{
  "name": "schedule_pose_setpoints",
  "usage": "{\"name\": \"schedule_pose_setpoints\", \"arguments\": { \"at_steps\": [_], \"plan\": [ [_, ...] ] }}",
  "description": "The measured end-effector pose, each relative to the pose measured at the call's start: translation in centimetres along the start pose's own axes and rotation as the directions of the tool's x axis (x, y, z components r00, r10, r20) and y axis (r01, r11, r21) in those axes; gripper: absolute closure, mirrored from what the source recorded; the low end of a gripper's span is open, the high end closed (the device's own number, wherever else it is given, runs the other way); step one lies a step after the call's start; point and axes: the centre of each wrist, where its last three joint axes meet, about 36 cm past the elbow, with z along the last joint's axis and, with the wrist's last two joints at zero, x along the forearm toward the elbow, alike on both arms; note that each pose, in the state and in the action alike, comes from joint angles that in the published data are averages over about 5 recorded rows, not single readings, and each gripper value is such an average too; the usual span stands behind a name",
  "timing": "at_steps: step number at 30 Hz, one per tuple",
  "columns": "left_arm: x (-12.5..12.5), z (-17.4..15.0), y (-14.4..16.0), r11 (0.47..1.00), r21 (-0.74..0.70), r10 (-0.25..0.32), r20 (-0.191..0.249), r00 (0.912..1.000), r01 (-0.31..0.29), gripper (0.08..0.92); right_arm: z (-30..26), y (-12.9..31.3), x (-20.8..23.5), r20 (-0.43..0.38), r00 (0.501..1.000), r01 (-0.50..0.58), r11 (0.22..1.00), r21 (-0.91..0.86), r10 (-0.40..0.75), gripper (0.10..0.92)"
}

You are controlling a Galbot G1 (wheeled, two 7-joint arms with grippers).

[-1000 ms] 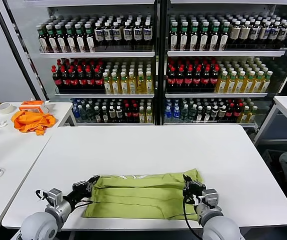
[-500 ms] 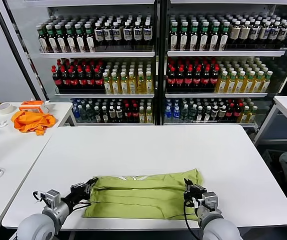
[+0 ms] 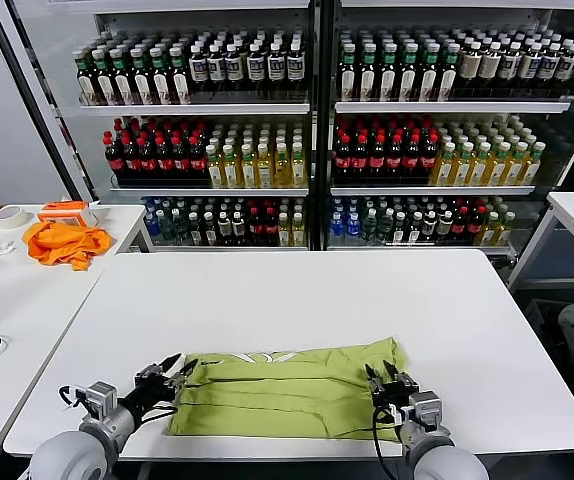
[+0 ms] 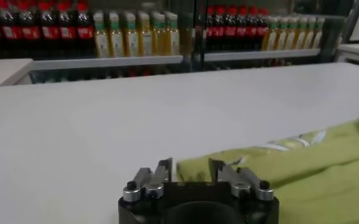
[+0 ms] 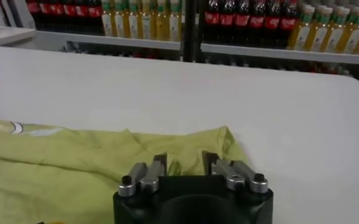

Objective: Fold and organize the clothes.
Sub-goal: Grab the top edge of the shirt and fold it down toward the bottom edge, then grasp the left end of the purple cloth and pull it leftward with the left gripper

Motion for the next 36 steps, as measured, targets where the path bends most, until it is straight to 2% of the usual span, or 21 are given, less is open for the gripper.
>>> {"name": "schedule_pose_setpoints", "arguments": {
  "at_steps": [4, 10, 18, 22, 36],
  "plan": [
    [0.3, 0.2, -1.8, 0.998, 0.032, -0.047, 0.004, 0.9989, 0.047, 0.366, 0.1, 0.0, 0.2, 0.005, 1.0, -0.001, 1.0, 0.0, 0.001, 0.357],
    [0.7, 1.1, -4.9, 0.992, 0.069, -0.106, -0.032, 0.9939, 0.108, 0.205, 0.3, 0.0, 0.4, 0.014, 1.0, -0.006, 1.0, 0.0, 0.006, 0.217],
    [0.3, 1.8, -7.3, 0.979, 0.091, -0.175, -0.074, 0.9818, 0.181, 0.182, 0.6, -0.3, 0.5, 0.014, 1.0, -0.019, 1.0, 0.003, 0.019, 0.2],
    [0.2, 1.9, -8.1, 0.974, 0.1, -0.195, -0.091, 0.9765, 0.204, 0.259, 0.7, -0.3, 0.5, 0.015, 1.0, -0.023, 1.0, 0.004, 0.023, 0.2],
    [-0.3, 2.2, -9.7, 0.969, 0.109, -0.21, -0.106, 0.9718, 0.222, 0.666, 0.8, -0.3, 0.3, 0.013, 1.0, -0.025, 1.0, 0.008, 0.025, 0.2]
  ]
}}
